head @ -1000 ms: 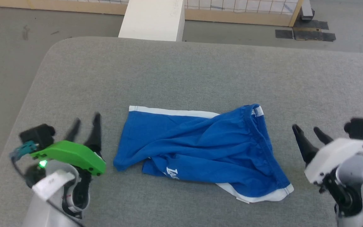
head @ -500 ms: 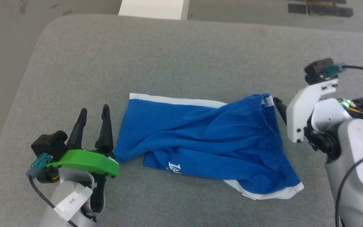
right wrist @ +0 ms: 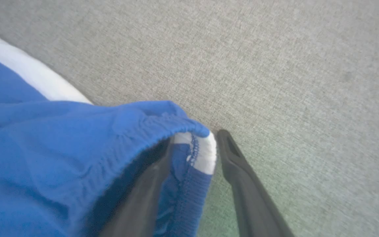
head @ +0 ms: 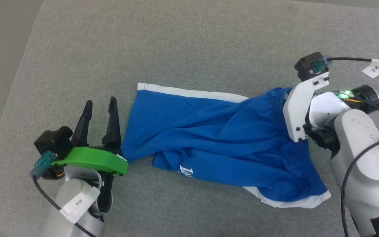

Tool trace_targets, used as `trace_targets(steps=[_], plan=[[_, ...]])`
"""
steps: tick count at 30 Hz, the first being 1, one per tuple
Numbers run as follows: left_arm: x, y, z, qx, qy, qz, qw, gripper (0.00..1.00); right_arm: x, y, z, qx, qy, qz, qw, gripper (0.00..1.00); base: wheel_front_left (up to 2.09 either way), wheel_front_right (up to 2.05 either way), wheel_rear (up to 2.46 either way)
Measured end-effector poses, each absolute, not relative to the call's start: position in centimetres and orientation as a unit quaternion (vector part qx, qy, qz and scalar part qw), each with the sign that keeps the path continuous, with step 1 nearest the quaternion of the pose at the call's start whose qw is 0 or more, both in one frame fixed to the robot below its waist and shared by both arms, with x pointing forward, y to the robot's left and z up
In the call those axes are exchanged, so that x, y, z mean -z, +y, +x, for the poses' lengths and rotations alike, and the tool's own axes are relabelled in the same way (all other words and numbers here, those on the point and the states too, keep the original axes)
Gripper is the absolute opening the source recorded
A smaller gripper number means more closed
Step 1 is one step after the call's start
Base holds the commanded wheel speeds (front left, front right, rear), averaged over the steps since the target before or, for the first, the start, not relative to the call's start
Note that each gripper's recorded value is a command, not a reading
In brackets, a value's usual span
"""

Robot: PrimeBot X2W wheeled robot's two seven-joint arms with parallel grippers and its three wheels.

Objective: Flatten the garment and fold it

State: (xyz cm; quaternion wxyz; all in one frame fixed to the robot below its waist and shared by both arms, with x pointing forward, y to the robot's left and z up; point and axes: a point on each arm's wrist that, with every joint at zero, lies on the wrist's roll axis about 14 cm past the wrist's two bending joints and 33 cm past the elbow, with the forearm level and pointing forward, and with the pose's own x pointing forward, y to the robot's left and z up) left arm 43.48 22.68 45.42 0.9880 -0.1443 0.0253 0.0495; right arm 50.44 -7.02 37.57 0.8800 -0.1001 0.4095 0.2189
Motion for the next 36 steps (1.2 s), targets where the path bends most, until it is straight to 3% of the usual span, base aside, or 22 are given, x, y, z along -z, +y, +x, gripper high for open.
trace_targets(steps=[8,14,18,25,34,35,36], plan=[[-45.1,21.8,44.5,-0.034,0.046,-0.143,0.988,1.00,-38.1,-7.3,50.4,-0.216,0.399,-0.086,0.887,0.00,0.00,0.00,0.00],[-44.3,19.7,47.5,0.012,0.142,-0.124,0.982,1.00,-38.9,-7.5,50.4,-0.214,0.385,-0.080,0.894,0.00,0.00,0.00,0.00],[-43.5,18.7,49.5,0.035,0.229,-0.093,0.968,1.00,-39.0,-7.5,50.2,-0.216,0.381,-0.078,0.896,0.00,0.00,0.00,0.00],[-39.1,18.8,48.7,0.032,0.409,-0.016,0.912,1.00,-38.9,-7.6,49.9,-0.215,0.379,-0.068,0.898,0.00,0.00,0.00,0.00],[-37.8,18.2,48.5,0.049,0.463,0.015,0.885,1.00,-38.7,-8.1,49.9,-0.212,0.378,-0.068,0.899,0.00,0.00,0.00,0.00],[-37.7,18.1,48.4,0.051,0.466,0.016,0.883,0.44,-38.7,-8.1,49.9,-0.212,0.378,-0.068,0.899,0.00,0.00,0.00,0.00],[-37.6,17.9,48.4,0.056,0.468,0.013,0.882,0.04,-38.7,-8.1,49.9,-0.211,0.377,-0.068,0.899,0.00,0.00,0.00,0.00]])
